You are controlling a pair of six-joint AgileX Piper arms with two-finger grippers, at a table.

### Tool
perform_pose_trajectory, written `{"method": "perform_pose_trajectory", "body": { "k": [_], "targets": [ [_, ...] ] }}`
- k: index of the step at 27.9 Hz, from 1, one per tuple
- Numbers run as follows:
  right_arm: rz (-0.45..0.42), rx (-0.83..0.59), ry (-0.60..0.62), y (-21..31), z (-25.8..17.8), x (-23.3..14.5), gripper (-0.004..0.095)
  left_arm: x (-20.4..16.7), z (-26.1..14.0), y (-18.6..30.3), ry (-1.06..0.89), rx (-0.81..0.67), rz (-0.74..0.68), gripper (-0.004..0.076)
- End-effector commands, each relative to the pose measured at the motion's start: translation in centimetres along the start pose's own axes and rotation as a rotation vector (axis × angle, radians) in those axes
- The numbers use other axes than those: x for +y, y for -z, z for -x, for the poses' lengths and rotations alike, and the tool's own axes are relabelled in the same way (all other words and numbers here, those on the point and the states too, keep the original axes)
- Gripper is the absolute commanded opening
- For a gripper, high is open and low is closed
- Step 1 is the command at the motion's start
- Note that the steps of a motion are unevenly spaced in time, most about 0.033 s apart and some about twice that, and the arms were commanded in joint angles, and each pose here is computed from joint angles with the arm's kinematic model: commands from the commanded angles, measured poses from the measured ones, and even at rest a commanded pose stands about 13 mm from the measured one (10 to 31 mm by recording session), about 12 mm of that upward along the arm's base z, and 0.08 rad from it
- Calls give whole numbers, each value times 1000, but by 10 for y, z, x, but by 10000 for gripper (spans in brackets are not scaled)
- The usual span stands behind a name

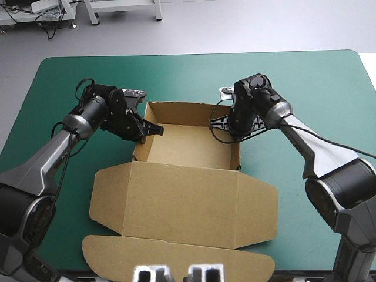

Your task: Fold the box

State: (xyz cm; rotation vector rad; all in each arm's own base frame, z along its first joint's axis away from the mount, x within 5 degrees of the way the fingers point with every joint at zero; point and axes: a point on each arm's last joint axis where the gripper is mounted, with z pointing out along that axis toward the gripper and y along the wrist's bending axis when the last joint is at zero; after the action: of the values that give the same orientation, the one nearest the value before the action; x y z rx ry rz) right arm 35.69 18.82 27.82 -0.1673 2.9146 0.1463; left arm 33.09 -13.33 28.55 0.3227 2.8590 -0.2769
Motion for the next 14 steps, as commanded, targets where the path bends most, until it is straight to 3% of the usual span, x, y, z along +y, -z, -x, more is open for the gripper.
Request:
{"method": "perform_pose_trajectory", "body": {
  "k": [1,14],
  "targets": [
    [145,-132,2,12,10,19,-15,-16,10,2,27,-96,-82,-10],
    [132,-132,-6,-1,19,17,-14,-12,13,-13,21,-43,-58,-9]
  ]
}}
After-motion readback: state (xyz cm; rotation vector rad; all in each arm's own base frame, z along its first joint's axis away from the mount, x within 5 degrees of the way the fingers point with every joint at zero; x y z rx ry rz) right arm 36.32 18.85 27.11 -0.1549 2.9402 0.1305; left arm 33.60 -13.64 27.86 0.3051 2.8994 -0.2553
